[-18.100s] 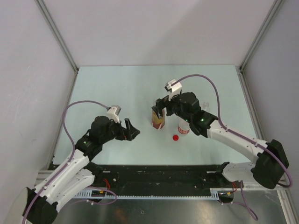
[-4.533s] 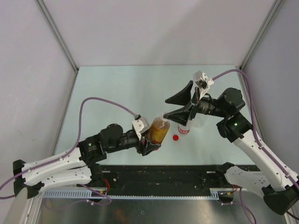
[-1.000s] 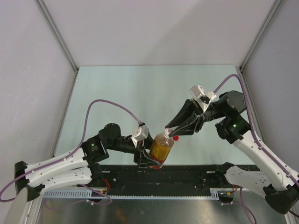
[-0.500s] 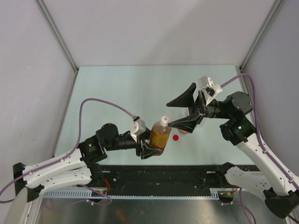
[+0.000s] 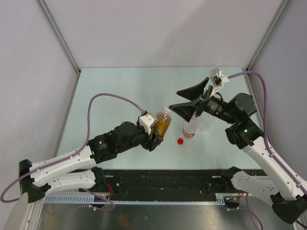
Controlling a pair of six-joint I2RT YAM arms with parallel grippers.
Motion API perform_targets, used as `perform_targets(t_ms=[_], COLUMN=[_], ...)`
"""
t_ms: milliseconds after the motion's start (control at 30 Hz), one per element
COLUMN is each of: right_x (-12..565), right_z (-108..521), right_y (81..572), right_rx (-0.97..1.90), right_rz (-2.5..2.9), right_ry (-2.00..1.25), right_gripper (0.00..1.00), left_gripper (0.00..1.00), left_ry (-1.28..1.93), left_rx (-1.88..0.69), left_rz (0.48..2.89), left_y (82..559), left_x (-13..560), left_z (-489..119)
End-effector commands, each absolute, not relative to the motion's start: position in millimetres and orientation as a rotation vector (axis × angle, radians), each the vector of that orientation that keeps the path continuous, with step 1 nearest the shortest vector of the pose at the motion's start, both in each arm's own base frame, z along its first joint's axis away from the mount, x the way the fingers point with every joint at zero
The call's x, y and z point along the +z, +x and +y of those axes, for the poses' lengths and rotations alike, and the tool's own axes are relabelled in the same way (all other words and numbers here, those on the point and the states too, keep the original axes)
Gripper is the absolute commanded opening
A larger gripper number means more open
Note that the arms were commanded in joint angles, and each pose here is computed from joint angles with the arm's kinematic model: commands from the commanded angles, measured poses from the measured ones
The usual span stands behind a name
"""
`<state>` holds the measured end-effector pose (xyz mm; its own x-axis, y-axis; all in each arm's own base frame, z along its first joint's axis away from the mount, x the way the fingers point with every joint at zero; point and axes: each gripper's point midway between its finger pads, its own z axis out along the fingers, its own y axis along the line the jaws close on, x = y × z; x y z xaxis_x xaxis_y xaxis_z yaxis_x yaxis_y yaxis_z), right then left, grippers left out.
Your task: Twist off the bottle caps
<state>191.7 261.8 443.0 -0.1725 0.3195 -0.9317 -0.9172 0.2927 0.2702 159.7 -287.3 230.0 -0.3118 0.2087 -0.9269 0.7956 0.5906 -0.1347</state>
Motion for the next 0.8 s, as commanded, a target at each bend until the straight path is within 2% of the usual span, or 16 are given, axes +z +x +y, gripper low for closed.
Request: perform_targets(t_ms=[0,200,467,767], right_x=[431.2,406.4,391.1,370.2], right_z=[255.9,258.5,278.0,290.5], right_y=[228.9,253.7,253.2,249.5], right_rx=[1.202,1.202,1.241,1.248], right_rz=[1.434,1.57,1.626,1.704], right_ry=[-0.374,-0.204,-0.224,-0.257], right_gripper=[0.99,0.99,0.99,0.9], left_gripper=[0.41,0.41,0.42,0.42], left_ry=[0.669,0.6,0.624,0.648], left_rx=[-0.578,-0.428,-0.254,-0.232], left_rz=[1.863,1.881,1.914,1.912], left_y=[181.7,189.1,192.4,190.2], left_x=[243.3,244.3,237.8,237.9], left_z=[-267.0,-251.4,-249.0,-252.5])
